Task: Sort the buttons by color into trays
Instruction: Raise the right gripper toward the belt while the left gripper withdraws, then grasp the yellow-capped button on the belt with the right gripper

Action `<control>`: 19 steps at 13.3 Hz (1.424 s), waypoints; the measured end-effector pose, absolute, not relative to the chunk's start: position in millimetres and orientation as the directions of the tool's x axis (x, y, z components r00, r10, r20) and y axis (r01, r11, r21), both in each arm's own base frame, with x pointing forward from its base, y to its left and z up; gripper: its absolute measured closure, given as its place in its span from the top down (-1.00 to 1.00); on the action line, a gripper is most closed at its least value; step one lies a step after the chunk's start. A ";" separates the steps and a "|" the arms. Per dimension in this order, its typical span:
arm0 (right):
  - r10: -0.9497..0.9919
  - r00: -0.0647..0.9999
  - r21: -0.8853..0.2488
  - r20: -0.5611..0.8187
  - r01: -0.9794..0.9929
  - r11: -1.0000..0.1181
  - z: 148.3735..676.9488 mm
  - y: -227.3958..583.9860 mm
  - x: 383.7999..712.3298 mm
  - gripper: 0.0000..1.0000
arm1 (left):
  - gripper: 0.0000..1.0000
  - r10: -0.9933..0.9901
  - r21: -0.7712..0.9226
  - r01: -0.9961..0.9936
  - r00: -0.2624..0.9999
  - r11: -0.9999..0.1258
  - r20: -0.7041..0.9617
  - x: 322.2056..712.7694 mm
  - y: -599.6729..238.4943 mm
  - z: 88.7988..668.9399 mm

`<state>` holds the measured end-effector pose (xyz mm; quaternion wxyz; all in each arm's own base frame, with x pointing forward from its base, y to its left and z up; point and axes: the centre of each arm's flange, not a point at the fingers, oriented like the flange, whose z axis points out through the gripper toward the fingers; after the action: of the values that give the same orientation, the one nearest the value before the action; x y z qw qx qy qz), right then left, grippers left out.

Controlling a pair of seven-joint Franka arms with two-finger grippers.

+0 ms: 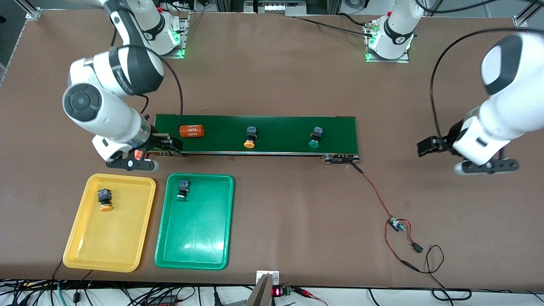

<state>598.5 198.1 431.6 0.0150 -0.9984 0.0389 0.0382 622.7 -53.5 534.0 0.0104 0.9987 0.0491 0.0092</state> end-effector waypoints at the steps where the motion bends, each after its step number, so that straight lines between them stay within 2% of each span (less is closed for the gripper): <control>1: -0.072 0.994 -0.029 -0.080 -0.074 -0.997 435.6 199.1 585.8 1.00 | 1.00 0.091 0.016 0.091 0.995 -0.996 0.029 613.5 -43.1 551.9; 4: -0.059 0.998 -0.039 -0.039 -0.060 -0.997 430.9 201.3 553.0 1.00 | 1.00 0.001 -0.001 0.001 1.000 -1.000 0.008 583.4 -12.1 586.0; 9: -0.110 0.994 -0.053 -0.007 -0.111 -0.992 396.0 240.4 506.6 1.00 | 1.00 -0.009 0.007 -0.008 0.998 -1.000 -0.068 570.0 -13.8 579.1; 14: -0.210 0.978 -0.079 0.016 -0.208 -0.975 365.3 262.5 482.9 1.00 | 1.00 0.011 0.044 0.012 1.000 -0.999 -0.025 579.4 -8.3 576.4; 19: -0.241 0.970 -0.071 -0.012 -0.241 -0.968 329.6 278.5 474.7 1.00 | 1.00 0.006 0.050 0.007 1.000 -0.999 -0.025 580.5 -12.1 575.0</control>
<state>474.7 278.5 329.6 0.0358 -0.9919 0.1217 0.0016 580.5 -12.1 575.0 0.0250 0.9996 0.0033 -0.0125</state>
